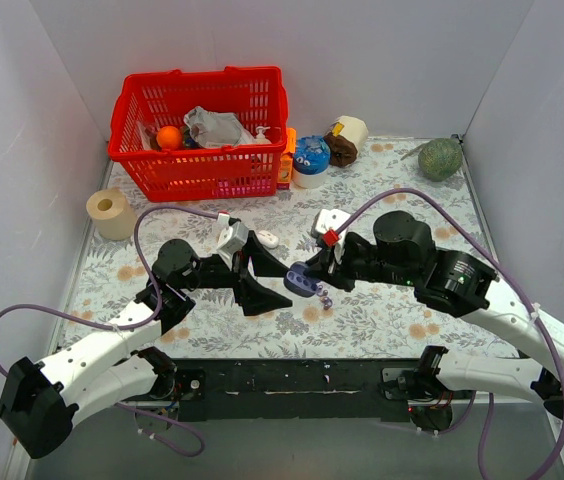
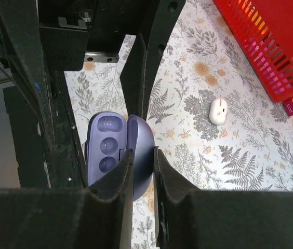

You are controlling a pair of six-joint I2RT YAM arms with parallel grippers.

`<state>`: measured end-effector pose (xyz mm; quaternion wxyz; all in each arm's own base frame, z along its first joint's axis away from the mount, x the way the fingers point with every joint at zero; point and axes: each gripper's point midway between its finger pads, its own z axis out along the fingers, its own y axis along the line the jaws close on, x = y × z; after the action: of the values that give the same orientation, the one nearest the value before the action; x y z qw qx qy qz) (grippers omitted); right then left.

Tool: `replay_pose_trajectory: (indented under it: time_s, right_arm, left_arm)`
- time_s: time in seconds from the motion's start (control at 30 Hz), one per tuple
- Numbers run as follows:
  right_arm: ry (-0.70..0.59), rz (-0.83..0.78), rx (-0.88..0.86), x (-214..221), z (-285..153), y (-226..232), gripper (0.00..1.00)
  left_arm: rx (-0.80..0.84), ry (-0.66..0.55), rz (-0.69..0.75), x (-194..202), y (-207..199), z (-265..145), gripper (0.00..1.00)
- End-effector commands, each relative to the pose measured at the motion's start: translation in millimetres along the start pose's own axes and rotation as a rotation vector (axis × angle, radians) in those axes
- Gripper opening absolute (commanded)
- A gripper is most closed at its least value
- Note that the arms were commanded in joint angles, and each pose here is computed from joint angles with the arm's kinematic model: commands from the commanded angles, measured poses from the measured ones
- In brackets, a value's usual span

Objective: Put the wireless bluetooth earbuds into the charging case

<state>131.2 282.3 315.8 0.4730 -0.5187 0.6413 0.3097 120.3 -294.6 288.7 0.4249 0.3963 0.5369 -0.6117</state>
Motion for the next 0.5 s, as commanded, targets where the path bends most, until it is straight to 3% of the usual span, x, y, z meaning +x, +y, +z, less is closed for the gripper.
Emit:
replay_pose_trajectory:
  time_s: [0.0, 0.47]
  right_arm:
    - [-0.091, 0.006, -0.023, -24, 5, 3, 0.01]
    - [-0.072, 0.011, -0.034, -22, 15, 3, 0.01]
  left_arm:
    - [0.032, -0.026, 0.056, -12, -7, 1, 0.69]
    - [0.050, -0.014, 0.055, -5, -4, 3, 0.56]
